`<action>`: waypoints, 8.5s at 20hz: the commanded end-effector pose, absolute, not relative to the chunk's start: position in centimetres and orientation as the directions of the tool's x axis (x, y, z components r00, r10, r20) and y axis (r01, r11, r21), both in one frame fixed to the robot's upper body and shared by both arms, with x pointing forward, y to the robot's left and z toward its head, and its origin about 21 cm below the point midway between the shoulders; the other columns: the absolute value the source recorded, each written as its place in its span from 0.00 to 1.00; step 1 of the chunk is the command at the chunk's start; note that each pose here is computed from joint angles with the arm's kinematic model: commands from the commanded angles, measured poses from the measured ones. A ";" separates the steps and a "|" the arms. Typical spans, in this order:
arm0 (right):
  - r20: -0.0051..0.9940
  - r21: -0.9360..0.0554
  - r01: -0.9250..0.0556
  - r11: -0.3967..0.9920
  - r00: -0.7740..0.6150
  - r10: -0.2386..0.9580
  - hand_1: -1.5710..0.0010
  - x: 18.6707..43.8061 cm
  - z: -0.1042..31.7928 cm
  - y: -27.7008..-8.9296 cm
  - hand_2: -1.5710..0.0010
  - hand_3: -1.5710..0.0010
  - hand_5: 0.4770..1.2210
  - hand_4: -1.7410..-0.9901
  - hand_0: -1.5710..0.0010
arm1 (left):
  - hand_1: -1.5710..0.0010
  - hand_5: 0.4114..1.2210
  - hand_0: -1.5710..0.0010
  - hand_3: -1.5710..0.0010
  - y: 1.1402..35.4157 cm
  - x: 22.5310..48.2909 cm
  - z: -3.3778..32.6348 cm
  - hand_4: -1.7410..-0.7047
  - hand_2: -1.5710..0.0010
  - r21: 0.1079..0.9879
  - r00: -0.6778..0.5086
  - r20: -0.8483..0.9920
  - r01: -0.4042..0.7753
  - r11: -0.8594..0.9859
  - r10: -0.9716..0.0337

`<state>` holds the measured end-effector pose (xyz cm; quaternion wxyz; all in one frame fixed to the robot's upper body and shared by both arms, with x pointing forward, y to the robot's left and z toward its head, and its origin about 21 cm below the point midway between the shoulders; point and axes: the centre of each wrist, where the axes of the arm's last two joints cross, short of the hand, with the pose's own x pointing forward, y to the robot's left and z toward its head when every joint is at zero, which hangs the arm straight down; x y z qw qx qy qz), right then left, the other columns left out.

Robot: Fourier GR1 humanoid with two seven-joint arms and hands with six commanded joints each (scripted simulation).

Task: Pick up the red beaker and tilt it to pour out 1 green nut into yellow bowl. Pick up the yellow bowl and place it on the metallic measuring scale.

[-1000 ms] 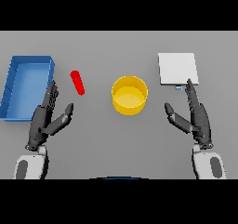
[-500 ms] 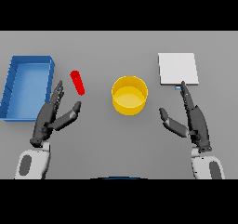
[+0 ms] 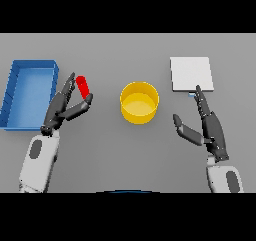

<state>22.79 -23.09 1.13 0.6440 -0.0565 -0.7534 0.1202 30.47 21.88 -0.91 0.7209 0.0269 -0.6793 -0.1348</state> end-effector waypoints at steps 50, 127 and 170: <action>0.940 -0.294 -0.042 0.955 -0.190 0.282 1.00 22.2 1.4 -23.6 1.00 1.00 0.24 0.72 1.00 | 0.00 0.88 0.00 0.00 17.4 38.5 5.1 0.01 0.00 0.470 -0.198 0.879 0.204 0.859 -0.434; 0.953 -0.253 -0.097 0.963 -0.194 0.231 1.00 23.0 0.9 -23.1 1.00 1.00 0.26 0.81 1.00 | 0.00 1.00 0.00 0.00 34.6 44.8 16.5 0.00 0.00 0.752 0.381 0.643 -0.148 0.643 -0.665; 0.293 -0.944 -0.313 0.109 -0.634 0.715 1.00 30.9 6.8 -18.7 1.00 1.00 0.22 0.77 1.00 | 1.00 0.34 1.00 1.00 32.4 35.3 10.0 0.90 1.00 0.629 0.357 0.715 0.047 0.776 -0.601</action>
